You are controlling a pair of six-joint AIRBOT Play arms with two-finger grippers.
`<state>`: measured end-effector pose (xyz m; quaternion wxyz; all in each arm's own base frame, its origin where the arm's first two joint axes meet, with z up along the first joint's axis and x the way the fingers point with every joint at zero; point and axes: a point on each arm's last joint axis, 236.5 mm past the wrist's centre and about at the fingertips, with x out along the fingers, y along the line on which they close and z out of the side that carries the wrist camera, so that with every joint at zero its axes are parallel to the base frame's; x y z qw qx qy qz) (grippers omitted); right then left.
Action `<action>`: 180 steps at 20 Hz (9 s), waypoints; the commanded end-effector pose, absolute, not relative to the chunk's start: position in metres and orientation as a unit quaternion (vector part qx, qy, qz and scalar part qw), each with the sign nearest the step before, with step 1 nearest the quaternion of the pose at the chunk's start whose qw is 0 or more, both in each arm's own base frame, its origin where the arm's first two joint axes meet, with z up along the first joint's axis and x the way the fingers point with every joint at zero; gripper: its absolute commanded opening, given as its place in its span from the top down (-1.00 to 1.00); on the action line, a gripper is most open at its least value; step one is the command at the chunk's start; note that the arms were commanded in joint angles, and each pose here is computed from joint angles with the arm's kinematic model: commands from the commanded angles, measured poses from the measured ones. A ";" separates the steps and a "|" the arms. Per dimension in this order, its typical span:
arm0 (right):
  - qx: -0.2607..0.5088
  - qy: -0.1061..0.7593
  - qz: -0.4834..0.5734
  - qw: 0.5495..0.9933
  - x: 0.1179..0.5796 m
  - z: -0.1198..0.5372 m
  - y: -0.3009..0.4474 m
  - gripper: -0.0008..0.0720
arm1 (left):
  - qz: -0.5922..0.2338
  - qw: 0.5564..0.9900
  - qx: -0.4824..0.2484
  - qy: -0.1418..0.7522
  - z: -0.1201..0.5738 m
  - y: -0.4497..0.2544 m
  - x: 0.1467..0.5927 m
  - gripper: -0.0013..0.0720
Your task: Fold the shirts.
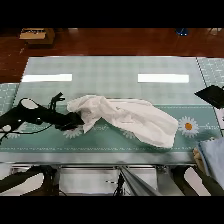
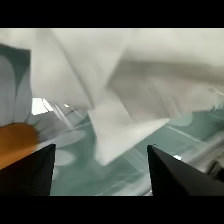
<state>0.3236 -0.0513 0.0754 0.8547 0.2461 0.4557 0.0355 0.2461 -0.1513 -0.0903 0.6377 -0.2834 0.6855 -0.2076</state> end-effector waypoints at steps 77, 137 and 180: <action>0.286 0.510 0.094 0.806 0.218 0.153 0.050 0.91 | -0.116 0.907 -0.210 0.345 0.238 -0.039 0.261 0.88; 0.369 0.528 -0.001 0.765 0.364 -0.033 -0.113 -0.39 | -0.173 0.587 -0.366 0.701 -0.117 -0.168 0.194 0.87; 0.137 0.162 -0.021 0.977 0.236 0.373 -0.006 0.90 | -0.223 0.970 -0.029 0.096 0.463 -0.108 0.178 0.87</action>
